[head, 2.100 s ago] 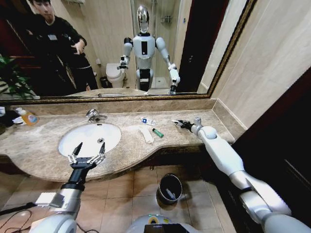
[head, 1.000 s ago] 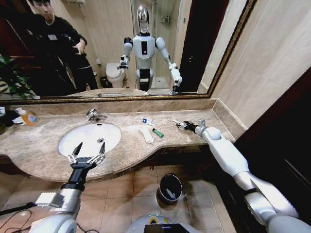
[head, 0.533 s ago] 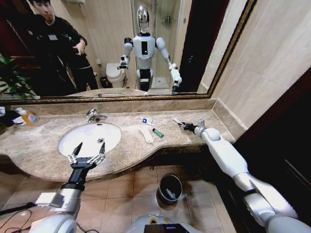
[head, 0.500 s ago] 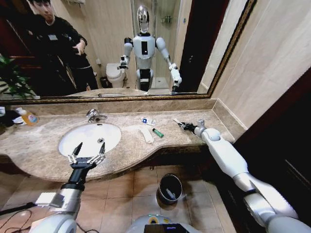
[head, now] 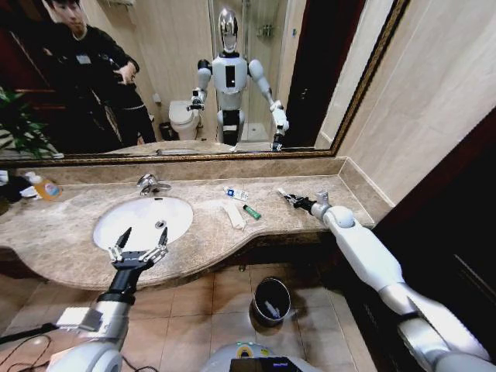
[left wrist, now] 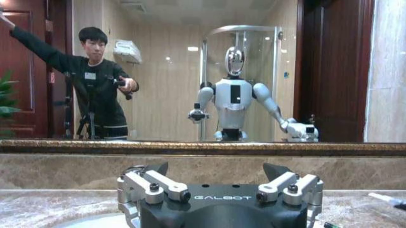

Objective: Pick up the trash from the sink and place it in the trash bin.

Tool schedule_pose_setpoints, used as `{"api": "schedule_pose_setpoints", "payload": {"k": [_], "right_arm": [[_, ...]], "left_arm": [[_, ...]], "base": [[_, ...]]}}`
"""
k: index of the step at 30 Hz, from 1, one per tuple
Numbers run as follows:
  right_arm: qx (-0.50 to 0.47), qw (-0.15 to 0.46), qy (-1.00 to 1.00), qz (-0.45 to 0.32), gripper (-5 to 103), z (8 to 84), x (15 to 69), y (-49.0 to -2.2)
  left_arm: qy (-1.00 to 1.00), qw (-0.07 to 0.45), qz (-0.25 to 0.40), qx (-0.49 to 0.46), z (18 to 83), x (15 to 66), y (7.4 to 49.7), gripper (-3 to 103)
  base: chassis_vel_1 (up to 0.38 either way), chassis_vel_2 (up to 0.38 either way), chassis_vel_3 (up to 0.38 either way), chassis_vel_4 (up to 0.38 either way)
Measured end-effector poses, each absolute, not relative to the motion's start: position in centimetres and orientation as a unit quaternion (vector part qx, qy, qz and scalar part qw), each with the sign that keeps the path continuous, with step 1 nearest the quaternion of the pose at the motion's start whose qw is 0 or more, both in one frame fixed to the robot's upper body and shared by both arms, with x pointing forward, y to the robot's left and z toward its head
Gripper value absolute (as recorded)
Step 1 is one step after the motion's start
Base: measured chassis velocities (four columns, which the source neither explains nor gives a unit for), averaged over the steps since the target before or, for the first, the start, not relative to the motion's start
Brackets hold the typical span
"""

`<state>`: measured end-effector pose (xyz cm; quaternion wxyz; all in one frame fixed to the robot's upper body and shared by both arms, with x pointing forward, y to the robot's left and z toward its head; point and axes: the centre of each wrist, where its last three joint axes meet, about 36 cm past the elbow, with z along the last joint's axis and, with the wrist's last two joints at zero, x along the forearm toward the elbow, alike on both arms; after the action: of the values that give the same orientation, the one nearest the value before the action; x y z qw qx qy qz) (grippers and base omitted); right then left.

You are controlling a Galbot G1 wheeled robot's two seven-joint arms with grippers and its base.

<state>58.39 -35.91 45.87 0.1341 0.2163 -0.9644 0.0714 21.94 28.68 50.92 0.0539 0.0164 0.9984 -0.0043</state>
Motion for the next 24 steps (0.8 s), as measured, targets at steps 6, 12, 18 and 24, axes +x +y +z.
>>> {"api": "schedule_pose_setpoints", "payload": {"k": [6,12,18,24], "right_arm": [[0.213,0.1,-0.968,0.085,17,48.3,53.3,-36.6],[0.206,0.083,-0.971,0.086,17,49.4,49.7,-37.2],[0.197,0.054,-0.977,0.057,17,51.8,44.5,-36.8],[0.196,0.056,-0.978,0.04,17,51.4,40.7,-36.1]], "left_arm": [[0.998,0.054,-0.004,0.016,50.9,21.9,28.7,100],[0.998,0.054,-0.004,0.016,50.9,21.9,28.7,100],[0.998,0.054,-0.004,0.016,50.9,21.9,28.7,100],[0.998,0.054,-0.004,0.017,50.9,21.9,28.7,100]], "base": [[0.0,0.0,0.0,0.0],[0.0,0.0,0.0,0.0],[0.0,0.0,0.0,0.0],[0.0,0.0,0.0,0.0]]}}
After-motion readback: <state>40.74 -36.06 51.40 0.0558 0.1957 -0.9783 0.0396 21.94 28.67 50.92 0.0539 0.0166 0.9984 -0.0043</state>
